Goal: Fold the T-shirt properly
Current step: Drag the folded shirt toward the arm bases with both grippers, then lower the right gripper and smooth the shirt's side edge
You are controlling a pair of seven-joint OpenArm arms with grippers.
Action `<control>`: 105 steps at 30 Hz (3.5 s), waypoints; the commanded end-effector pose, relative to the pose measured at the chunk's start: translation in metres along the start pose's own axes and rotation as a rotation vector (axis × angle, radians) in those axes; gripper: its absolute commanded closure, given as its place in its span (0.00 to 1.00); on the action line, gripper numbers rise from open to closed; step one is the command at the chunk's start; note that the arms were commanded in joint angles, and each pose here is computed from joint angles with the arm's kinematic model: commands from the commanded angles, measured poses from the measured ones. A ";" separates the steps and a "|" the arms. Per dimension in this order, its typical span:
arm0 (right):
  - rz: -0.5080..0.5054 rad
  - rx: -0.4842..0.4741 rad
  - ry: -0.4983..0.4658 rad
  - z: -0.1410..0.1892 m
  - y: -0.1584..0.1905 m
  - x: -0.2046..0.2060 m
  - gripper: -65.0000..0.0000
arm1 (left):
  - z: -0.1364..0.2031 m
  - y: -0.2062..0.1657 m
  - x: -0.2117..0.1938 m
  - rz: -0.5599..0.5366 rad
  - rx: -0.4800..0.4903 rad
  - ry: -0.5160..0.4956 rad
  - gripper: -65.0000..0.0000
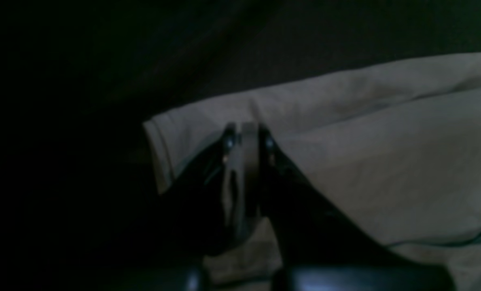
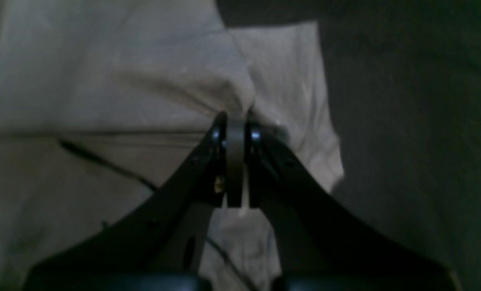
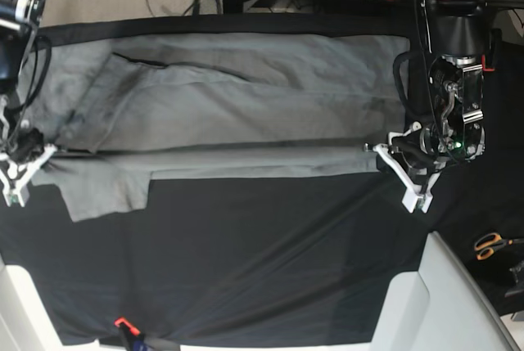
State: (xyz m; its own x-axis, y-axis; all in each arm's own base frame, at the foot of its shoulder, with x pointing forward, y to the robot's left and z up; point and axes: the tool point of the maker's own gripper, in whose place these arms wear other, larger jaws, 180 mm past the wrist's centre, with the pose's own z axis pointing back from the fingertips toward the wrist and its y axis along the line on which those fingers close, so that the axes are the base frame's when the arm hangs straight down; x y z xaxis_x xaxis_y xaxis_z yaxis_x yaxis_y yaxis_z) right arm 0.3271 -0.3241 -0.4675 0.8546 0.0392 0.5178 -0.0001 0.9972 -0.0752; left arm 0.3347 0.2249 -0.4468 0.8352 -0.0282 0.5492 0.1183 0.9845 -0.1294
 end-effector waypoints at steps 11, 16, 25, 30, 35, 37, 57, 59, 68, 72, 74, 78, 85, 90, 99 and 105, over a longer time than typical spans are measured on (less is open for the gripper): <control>0.014 -0.099 -0.033 0.034 -0.033 0.018 1.00 | 0.016 -0.002 0.006 -0.047 0.013 -0.056 1.00; 0.036 -0.102 -0.006 0.042 -0.023 0.010 1.00 | 0.018 0.003 -0.008 -0.050 0.023 -0.030 1.00; 0.062 -0.097 0.029 0.053 -0.005 -0.005 1.00 | 0.033 0.002 -0.007 -0.099 0.037 -0.054 1.00; 0.063 -0.088 0.047 0.055 0.003 -0.012 1.00 | 0.033 0.003 -0.020 -0.098 0.037 -0.030 1.00; 0.065 -0.084 0.065 0.055 0.006 -0.021 1.00 | 0.033 0.003 -0.033 -0.093 0.036 -0.006 1.00; 0.065 -0.082 0.077 0.055 0.007 -0.027 1.00 | 0.033 0.004 -0.038 -0.090 0.037 0.004 1.00; 0.066 -0.067 0.127 0.054 0.015 -0.057 1.00 | 0.032 0.004 -0.054 -0.086 0.035 0.037 1.00; 0.067 -0.065 0.133 0.053 0.015 -0.061 1.00 | 0.032 0.003 -0.058 -0.086 0.033 0.045 1.00; 0.076 -0.067 0.133 0.054 0.014 -0.060 1.00 | 0.030 -0.012 -0.079 -0.135 0.000 0.099 1.00; 0.079 -0.068 0.134 0.054 0.014 -0.060 1.00 | 0.034 -0.003 -0.078 -0.151 0.018 0.101 1.00; 0.079 -0.070 0.134 0.054 0.013 -0.060 1.00 | 0.036 0.000 -0.075 -0.160 0.024 0.097 1.00; 0.081 -0.069 0.134 0.054 0.013 -0.060 1.00 | 0.042 0.009 -0.069 -0.181 0.040 0.090 1.00; 0.081 -0.069 0.134 0.054 0.013 -0.060 1.00 | 0.043 0.005 -0.077 -0.196 0.034 0.107 1.00; 0.089 -0.080 0.143 0.054 0.011 -0.061 1.00 | 0.038 -0.010 -0.090 -0.162 0.004 0.114 1.00; 0.142 -0.146 0.185 0.053 0.019 -0.067 0.73 | 0.032 -0.025 -0.096 -0.138 -0.025 0.116 1.00; 0.065 -0.250 -0.001 0.088 0.002 -0.013 0.40 | 0.028 -0.028 -0.105 -0.115 -0.032 0.135 1.00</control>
State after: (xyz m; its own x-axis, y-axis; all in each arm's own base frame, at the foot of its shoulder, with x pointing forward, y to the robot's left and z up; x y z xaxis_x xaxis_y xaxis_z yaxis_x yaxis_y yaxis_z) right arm 0.2557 -0.3126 -0.4146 0.8863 0.0846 0.4552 0.0671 0.9493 -0.3071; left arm 0.2254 0.2035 -0.4815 0.8854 -0.1621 0.4356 0.2278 0.9683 -0.1027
